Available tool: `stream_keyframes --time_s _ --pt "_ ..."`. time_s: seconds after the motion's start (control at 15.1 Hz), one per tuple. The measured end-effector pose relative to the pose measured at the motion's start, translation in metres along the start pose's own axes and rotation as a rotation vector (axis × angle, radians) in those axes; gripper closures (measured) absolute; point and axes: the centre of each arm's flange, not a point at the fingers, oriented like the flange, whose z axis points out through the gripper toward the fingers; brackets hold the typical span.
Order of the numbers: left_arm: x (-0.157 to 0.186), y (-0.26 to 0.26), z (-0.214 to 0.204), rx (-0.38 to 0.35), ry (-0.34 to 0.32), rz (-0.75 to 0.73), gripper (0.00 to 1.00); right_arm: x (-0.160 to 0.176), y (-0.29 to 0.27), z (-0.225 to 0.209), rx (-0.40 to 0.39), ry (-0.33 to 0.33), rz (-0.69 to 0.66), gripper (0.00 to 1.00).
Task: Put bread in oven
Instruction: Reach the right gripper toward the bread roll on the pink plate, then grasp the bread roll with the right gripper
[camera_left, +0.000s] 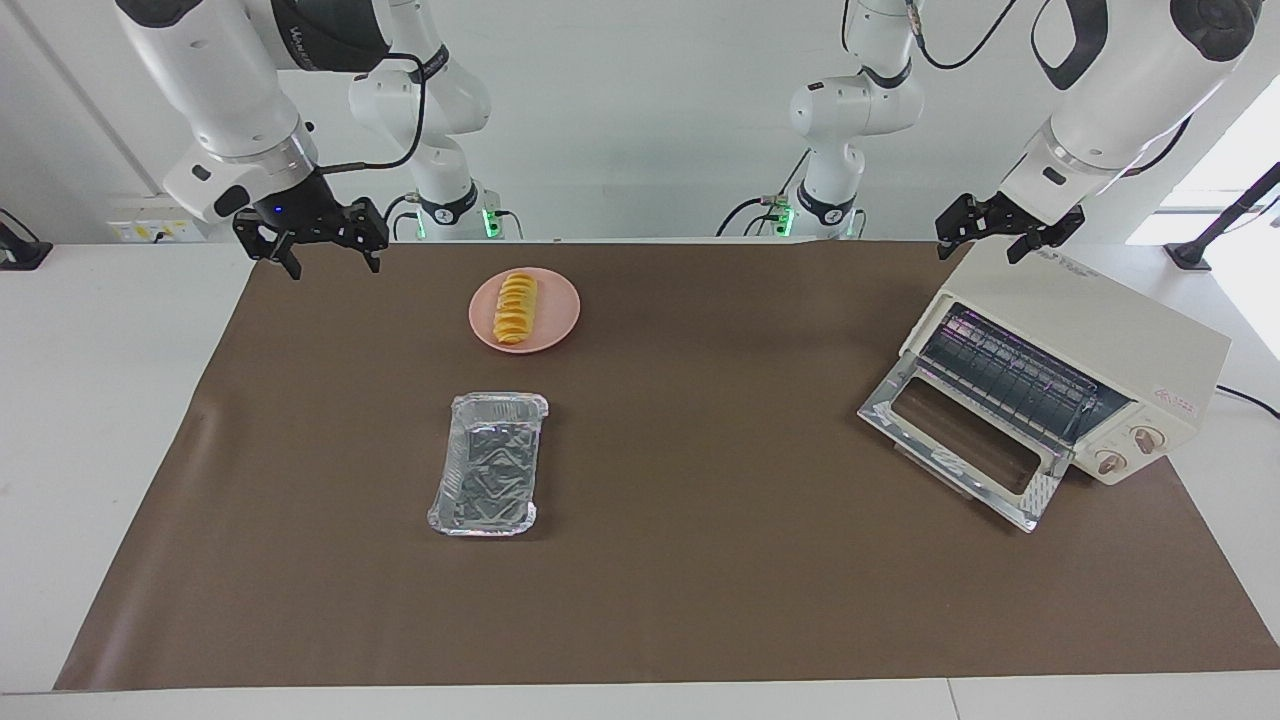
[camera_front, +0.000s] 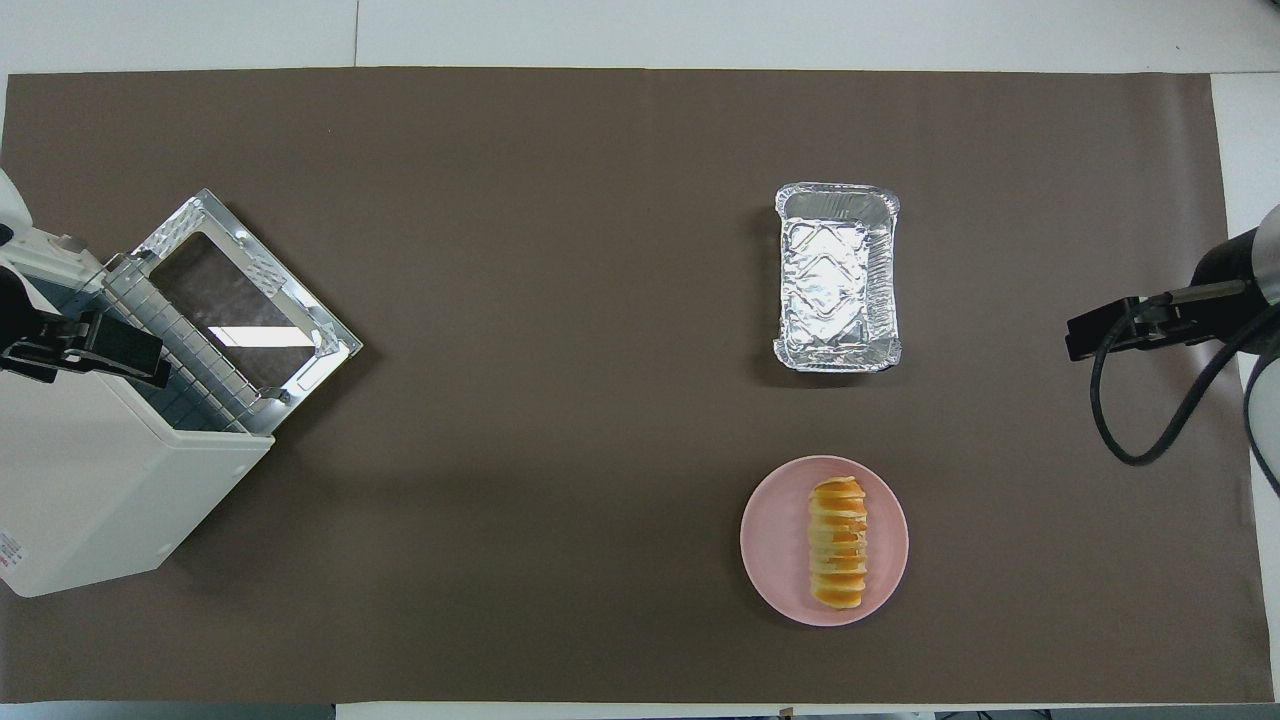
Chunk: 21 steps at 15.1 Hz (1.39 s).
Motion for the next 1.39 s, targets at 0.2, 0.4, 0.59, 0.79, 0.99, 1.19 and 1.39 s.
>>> stream_keyframes --time_s 0.2,0.4,0.59,0.79,0.99,1.19,1.39 --pt "0.000 0.000 0.000 0.000 0.000 0.000 0.00 -0.004 -0.022 0.042 0.034 0.025 0.034 0.00" --pt "0.000 0.000 0.000 0.000 0.000 0.000 0.00 -0.020 -0.062 0.106 0.090 -0.031 0.074 0.00" --pt "0.000 0.000 0.000 0.000 0.000 0.000 0.00 -0.030 -0.094 0.164 0.122 -0.058 0.129 0.00" --pt "0.000 0.000 0.000 0.000 0.000 0.000 0.00 -0.045 -0.129 0.209 0.105 -0.087 0.143 0.00" --pt "0.000 0.000 0.000 0.000 0.000 0.000 0.00 -0.058 -0.140 0.241 0.107 -0.108 0.183 0.00" --pt "0.000 0.000 0.000 0.000 0.000 0.000 0.00 -0.070 -0.133 0.263 0.102 -0.154 0.221 0.00" --pt "0.000 0.000 0.000 0.000 0.000 0.000 0.00 -0.078 -0.131 0.275 0.090 -0.184 0.288 0.00"
